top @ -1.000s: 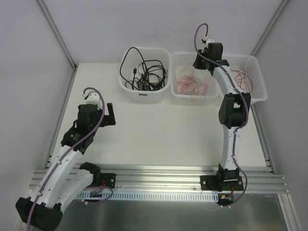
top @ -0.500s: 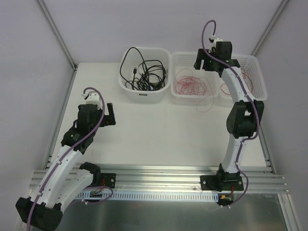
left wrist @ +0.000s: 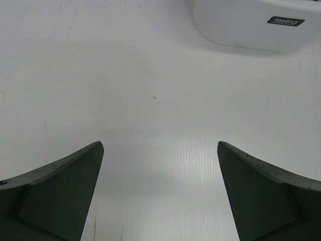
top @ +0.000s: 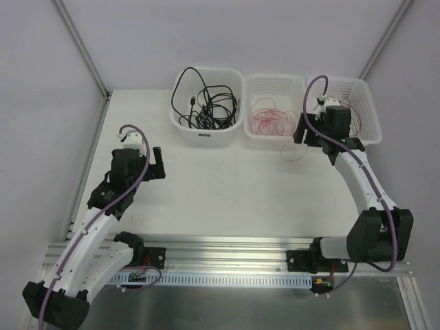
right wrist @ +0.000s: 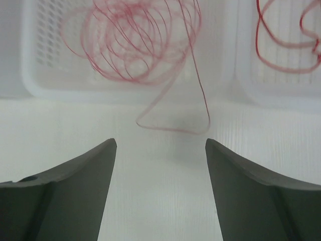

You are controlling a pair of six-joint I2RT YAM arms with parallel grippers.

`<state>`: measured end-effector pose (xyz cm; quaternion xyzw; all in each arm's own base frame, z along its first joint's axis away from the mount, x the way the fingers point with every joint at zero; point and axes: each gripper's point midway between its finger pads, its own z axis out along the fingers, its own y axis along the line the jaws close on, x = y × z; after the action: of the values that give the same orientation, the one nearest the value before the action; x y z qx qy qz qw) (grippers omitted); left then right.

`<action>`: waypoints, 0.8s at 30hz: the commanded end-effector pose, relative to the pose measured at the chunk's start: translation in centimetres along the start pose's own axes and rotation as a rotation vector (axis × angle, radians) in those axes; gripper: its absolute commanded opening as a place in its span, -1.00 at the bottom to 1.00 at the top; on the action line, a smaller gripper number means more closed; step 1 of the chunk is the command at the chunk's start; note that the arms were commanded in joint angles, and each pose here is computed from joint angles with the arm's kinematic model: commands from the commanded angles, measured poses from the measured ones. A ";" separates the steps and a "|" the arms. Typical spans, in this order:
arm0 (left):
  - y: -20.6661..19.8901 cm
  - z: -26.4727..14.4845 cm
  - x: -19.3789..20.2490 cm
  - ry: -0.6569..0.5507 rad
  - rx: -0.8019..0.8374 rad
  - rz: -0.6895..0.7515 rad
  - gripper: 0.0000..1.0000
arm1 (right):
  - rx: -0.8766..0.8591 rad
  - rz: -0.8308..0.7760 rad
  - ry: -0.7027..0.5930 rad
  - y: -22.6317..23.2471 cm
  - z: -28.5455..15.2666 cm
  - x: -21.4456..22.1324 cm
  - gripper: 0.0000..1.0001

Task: Untangle the cables

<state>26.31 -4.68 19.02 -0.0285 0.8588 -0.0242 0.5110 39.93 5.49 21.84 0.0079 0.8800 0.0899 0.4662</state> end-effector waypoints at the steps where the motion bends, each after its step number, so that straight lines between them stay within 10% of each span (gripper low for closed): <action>1: -0.2 0.0 -0.6 -0.027 0.017 -0.022 0.98 | 0.026 0.063 -0.064 -2.1 0.1 1.4 0.51; 24: -0.2 0.2 -0.4 -0.015 0.011 -0.015 0.98 | -0.194 0.178 -0.036 -5.1 7.9 6.6 -0.05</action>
<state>26.30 -4.68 19.01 -0.0283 0.8590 -0.0243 0.5107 41.05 1.68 8.10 0.0826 0.8798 0.1917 0.4270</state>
